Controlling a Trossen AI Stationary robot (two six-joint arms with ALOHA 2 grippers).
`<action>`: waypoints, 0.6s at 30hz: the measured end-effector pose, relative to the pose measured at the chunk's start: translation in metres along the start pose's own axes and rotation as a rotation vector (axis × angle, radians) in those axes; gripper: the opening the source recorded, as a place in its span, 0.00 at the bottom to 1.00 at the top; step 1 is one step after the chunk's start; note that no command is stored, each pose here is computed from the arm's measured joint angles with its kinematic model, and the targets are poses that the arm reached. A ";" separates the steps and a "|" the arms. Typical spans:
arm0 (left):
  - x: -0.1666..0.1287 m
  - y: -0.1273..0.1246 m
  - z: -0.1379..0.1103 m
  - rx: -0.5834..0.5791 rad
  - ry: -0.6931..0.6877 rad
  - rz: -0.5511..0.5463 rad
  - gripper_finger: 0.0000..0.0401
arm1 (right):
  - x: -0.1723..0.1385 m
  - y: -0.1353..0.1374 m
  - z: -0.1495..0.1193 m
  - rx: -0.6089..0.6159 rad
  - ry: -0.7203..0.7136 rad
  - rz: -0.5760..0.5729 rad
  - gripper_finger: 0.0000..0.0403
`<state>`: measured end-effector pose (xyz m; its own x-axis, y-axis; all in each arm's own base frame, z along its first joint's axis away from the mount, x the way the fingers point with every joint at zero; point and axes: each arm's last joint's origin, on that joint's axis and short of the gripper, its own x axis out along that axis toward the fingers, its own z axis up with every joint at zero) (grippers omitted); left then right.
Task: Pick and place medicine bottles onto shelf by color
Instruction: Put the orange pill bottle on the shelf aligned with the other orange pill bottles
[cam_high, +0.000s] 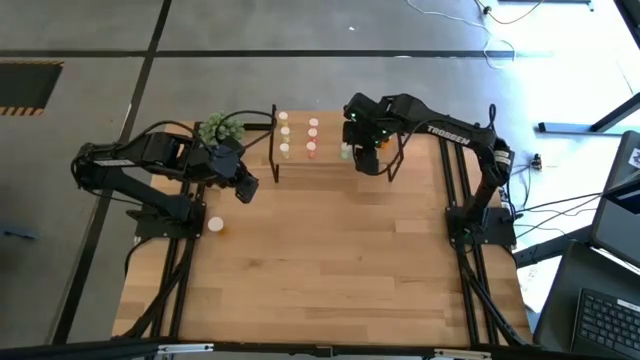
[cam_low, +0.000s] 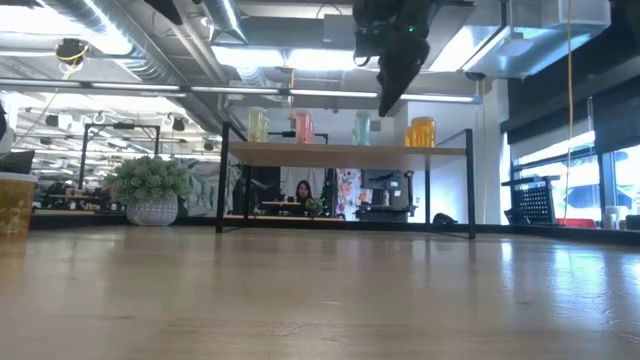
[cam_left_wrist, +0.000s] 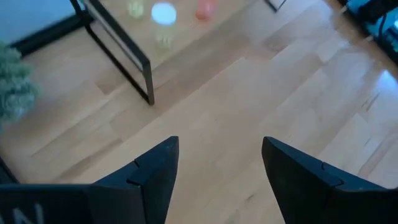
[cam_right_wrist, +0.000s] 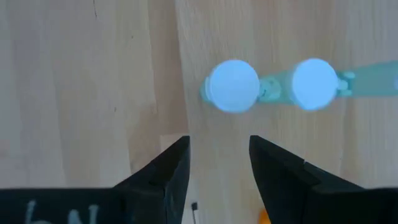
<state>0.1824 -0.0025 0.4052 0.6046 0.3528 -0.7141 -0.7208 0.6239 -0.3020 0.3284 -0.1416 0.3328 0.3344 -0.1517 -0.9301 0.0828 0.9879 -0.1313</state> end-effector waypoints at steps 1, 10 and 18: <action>0.000 0.001 -0.001 -0.004 0.015 0.000 0.57 | -0.003 0.000 -0.001 0.008 -0.003 -0.001 0.42; -0.001 0.009 -0.009 -0.077 0.124 0.064 0.56 | -0.057 0.005 -0.015 0.068 -0.150 -0.040 0.42; -0.004 0.016 -0.018 -0.212 0.238 0.130 0.56 | -0.097 0.012 -0.030 0.092 -0.277 -0.045 0.42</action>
<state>0.1628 -0.0067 0.3918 0.4252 0.2310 -0.8751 -0.8561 0.4166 -0.3059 0.2693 -0.1138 0.4109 0.5709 -0.2111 -0.7934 0.1842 0.9747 -0.1268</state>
